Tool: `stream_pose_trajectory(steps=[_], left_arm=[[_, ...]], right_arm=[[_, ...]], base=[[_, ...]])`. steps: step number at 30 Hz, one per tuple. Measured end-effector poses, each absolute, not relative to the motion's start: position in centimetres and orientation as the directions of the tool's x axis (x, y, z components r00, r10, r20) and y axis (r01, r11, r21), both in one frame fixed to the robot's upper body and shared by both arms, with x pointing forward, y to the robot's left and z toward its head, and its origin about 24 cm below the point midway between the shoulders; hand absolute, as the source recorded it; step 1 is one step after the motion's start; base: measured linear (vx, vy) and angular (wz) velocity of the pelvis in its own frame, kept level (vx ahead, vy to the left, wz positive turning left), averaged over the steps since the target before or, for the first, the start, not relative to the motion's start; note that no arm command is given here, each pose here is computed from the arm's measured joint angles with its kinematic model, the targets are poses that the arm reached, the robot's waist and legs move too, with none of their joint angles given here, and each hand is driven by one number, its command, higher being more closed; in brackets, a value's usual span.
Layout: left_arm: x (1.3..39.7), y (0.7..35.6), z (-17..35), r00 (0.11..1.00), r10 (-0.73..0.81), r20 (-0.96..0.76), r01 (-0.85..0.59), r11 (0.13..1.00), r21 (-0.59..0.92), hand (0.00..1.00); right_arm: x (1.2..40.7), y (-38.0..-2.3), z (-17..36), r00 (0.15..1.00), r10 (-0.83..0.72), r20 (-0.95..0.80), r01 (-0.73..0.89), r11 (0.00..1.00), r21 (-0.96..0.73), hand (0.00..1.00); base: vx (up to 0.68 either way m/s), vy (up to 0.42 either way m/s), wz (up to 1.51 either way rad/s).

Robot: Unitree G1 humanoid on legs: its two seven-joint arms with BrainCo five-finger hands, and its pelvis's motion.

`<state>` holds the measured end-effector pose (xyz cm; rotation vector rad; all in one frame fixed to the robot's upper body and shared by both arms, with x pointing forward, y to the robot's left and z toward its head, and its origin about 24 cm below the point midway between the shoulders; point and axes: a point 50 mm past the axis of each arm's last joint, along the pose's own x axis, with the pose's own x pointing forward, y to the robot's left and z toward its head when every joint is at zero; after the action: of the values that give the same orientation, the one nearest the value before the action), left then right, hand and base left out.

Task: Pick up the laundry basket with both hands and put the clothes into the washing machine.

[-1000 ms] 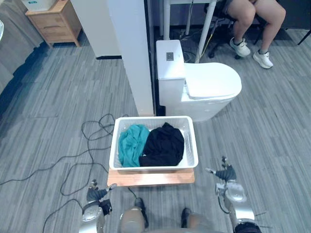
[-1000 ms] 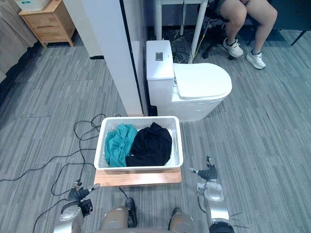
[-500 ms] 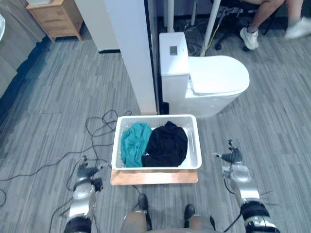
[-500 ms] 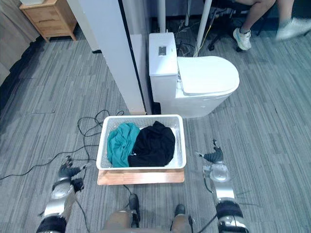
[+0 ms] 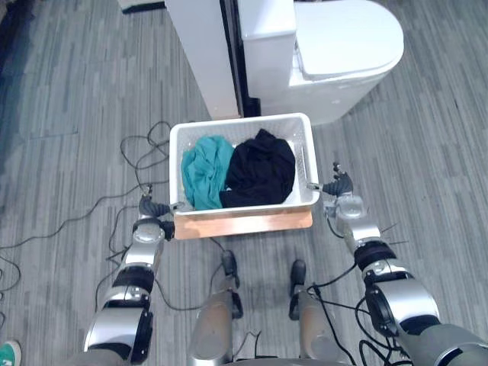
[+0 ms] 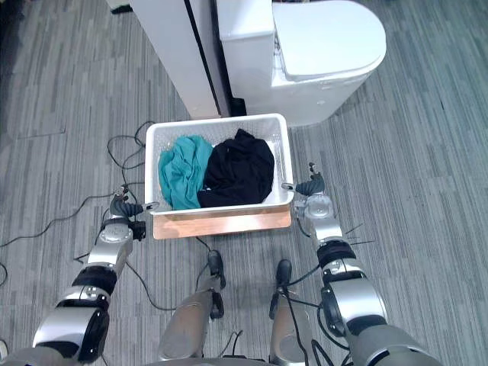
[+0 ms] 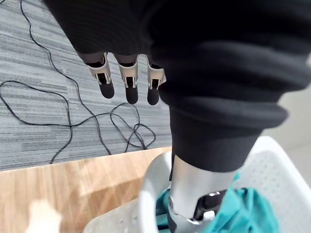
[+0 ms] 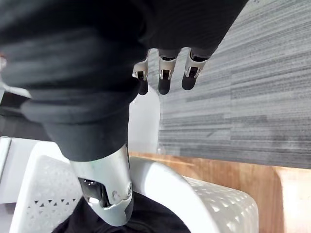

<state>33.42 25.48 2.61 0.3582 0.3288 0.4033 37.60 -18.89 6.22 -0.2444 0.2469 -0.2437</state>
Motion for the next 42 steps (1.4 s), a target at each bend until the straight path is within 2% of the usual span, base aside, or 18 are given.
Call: stream_pose_trajectory(steps=[7, 11, 17, 26, 31, 34, 42], left_arm=[[36.3, 24.8, 6.1, 0.900, 0.400, -0.174, -0.286, 0.842, 0.457, 1.00], [36.6, 25.0, 6.9, 0.903, 0.403, -0.149, -0.299, 0.838, 0.456, 1.00], [36.4, 24.9, 8.3, 0.920, 0.385, -0.069, -0.319, 0.841, 0.437, 1.00], [29.2, 21.9, 2.7, 0.941, 0.316, -0.125, -0.262, 0.908, 0.326, 1.00], [23.7, 19.3, -0.8, 0.932, 0.265, -0.247, -0.212, 0.952, 0.218, 1.00], [22.0, 19.0, -1.3, 0.928, 0.260, -0.268, -0.209, 0.957, 0.203, 1.00], [21.1, 19.0, -0.1, 0.938, 0.264, -0.224, -0.224, 0.956, 0.189, 1.00]], right_arm=[[39.8, -17.0, 10.5, 0.975, -0.192, -0.108, 0.157, 0.950, -0.271, 1.00], [39.8, -17.0, 10.5, 0.975, -0.189, -0.114, 0.158, 0.959, -0.235, 1.00], [38.9, -16.7, 11.4, 0.987, -0.162, -0.019, 0.156, 0.973, -0.169, 1.00], [32.1, -18.3, 8.3, 0.981, -0.183, 0.062, 0.191, 0.970, -0.152, 1.00], [25.7, -20.5, 4.1, 0.967, -0.253, -0.036, 0.239, 0.947, -0.214, 1.00], [24.4, -20.4, 3.6, 0.968, -0.246, -0.051, 0.228, 0.945, -0.235, 1.00], [23.3, -20.2, 3.5, 0.971, -0.234, -0.054, 0.215, 0.948, -0.236, 1.00]], base=[[-0.01, 0.002, -0.01], [0.04, 0.001, -0.03], [0.03, -0.007, -0.01], [0.09, 0.002, -0.12], [0.10, -0.021, -0.06], [0.06, -0.019, -0.39], [-0.04, 0.040, -1.09]])
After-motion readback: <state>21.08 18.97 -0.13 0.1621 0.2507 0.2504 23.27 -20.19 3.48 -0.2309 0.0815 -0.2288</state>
